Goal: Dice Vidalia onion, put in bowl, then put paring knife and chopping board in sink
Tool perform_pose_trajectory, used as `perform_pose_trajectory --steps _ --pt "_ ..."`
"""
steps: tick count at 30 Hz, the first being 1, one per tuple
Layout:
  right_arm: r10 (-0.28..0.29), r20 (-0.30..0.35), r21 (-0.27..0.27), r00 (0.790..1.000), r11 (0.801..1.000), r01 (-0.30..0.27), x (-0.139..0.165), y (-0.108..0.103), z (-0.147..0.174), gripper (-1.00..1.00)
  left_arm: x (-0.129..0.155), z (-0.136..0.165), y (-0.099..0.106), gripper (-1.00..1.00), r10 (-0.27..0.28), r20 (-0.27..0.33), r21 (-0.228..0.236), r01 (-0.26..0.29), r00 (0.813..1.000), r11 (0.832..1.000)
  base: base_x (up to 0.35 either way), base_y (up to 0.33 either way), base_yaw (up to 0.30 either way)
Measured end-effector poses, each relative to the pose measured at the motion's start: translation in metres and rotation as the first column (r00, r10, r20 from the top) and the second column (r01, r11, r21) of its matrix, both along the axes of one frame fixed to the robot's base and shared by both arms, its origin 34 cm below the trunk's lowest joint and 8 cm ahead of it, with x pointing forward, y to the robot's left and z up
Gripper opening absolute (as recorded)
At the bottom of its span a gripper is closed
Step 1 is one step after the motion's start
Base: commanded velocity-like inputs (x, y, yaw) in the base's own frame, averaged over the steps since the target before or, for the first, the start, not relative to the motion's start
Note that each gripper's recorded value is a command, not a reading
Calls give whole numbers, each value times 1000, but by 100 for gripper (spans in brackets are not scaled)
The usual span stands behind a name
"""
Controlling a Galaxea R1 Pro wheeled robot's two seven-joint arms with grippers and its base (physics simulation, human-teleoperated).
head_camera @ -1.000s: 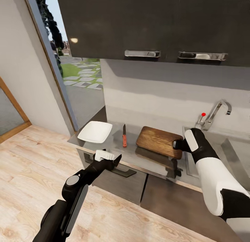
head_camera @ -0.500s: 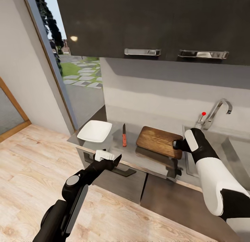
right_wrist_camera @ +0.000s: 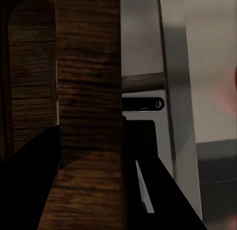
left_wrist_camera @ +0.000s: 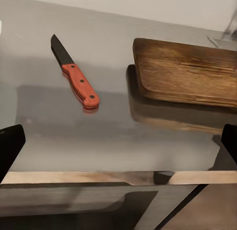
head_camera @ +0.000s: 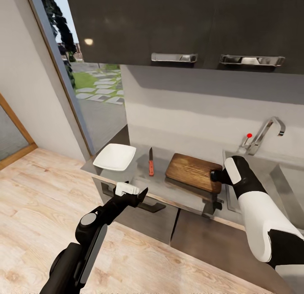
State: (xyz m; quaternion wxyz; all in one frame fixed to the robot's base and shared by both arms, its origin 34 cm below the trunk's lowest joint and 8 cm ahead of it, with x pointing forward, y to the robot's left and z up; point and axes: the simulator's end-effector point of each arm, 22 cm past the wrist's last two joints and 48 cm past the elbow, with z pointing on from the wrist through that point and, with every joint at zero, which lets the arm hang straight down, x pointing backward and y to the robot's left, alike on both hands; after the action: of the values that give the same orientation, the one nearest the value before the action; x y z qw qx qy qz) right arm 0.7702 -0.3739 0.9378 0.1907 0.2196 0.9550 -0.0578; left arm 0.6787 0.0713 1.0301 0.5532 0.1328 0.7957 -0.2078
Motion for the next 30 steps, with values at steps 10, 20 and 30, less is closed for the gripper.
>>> perform_pose_trajectory --steps 10,20,30 --pt "0 -2 0 1000 1000 0 0 0 -1 -100 0 -1 0 100 0 -2 0 0 1000 1000 0 0 0" --pt "0 -10 0 1000 1000 0 -1 0 -7 -100 0 -6 0 100 0 -10 0 0 1000 1000 0 0 0" --pt "0 -17 0 1000 1000 0 -1 0 -11 -100 0 -10 0 100 -1 -18 0 1 1000 1000 0 0 0"
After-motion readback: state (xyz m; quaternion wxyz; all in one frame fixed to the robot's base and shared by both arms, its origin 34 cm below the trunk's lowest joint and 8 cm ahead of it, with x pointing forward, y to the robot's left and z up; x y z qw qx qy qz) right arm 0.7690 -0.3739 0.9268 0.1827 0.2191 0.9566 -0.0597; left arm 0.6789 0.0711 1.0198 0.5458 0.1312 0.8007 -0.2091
